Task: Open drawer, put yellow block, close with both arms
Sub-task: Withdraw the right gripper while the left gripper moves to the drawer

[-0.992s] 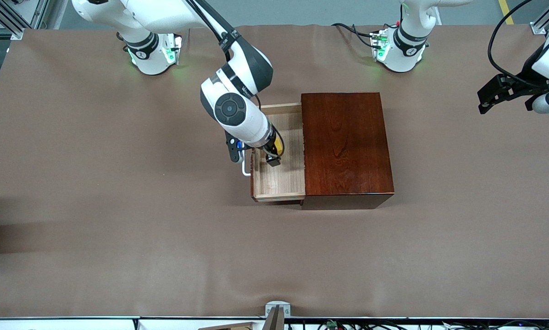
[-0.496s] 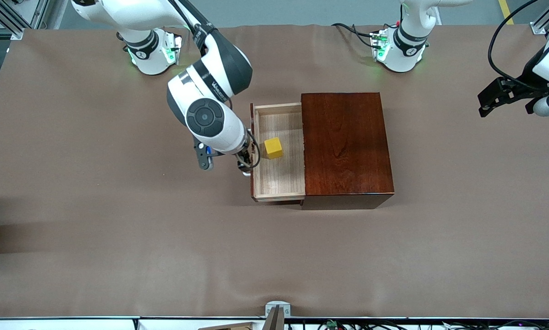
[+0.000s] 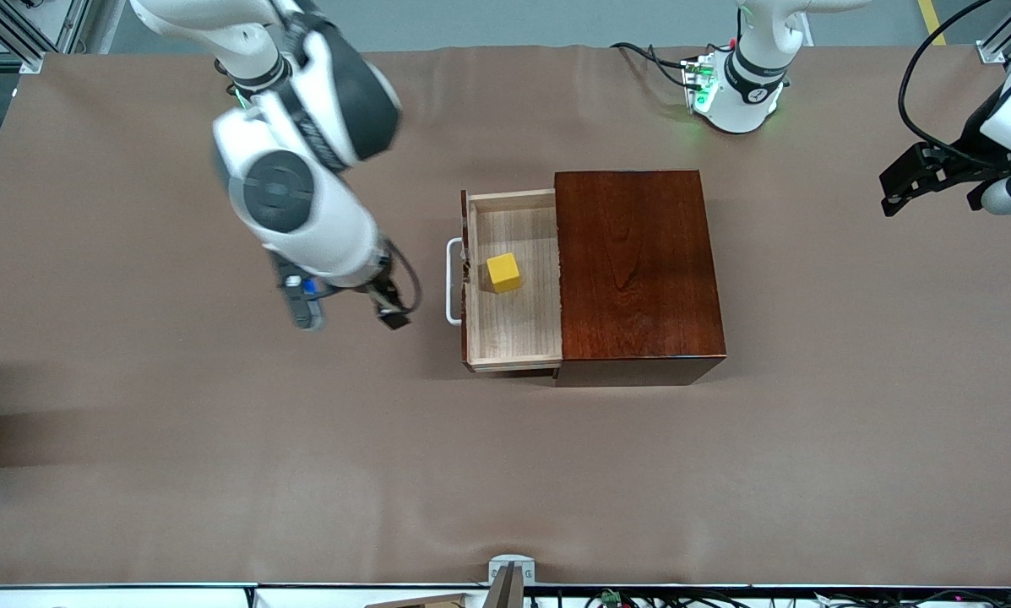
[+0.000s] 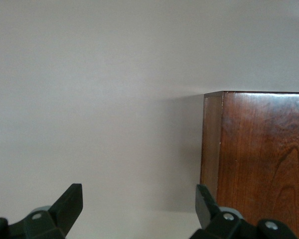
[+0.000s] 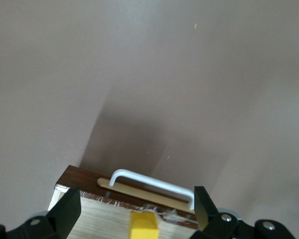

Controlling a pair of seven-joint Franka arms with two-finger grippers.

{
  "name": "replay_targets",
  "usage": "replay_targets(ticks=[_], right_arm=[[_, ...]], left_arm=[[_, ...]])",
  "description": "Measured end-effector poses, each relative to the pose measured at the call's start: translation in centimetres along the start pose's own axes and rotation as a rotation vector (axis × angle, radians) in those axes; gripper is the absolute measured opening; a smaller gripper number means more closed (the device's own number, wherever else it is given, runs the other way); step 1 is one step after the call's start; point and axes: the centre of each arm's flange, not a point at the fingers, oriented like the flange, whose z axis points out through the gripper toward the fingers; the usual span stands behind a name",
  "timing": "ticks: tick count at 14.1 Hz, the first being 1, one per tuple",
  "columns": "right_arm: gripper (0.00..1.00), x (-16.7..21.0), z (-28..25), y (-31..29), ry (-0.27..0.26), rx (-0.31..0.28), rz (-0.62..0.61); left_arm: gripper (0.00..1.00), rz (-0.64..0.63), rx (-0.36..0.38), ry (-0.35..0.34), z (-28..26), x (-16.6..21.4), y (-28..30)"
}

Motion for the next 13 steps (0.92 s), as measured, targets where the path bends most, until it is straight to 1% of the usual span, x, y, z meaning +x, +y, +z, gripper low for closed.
replay_targets(ticks=[1,4,5,8,13], right_arm=[[1.0,1.5,-1.1,0.7,-0.003,-0.006,-0.016],[1.0,5.7,-3.3,2.1,-0.011,-0.011,-0.064],[1.0,6.8,-3.8,2.6,-0.014,-0.015,-0.075],[1.0,8.9,-5.2,3.5,-0.017,-0.006,-0.097],[1.0,11.4,-7.0,4.4,-0.024,0.026,-0.079]], left_arm=[[1.0,0.006,-0.007,-0.002,0.1,0.0,0.4],[1.0,0.016,-0.084,-0.019,0.3,0.0,1.7],[1.0,0.007,-0.1,-0.024,0.4,0.0,2.0],[1.0,-0.064,-0.109,-0.032,0.5,-0.3,4.4],[1.0,-0.167,-0.109,-0.069,1.6,-1.4,13.2]])
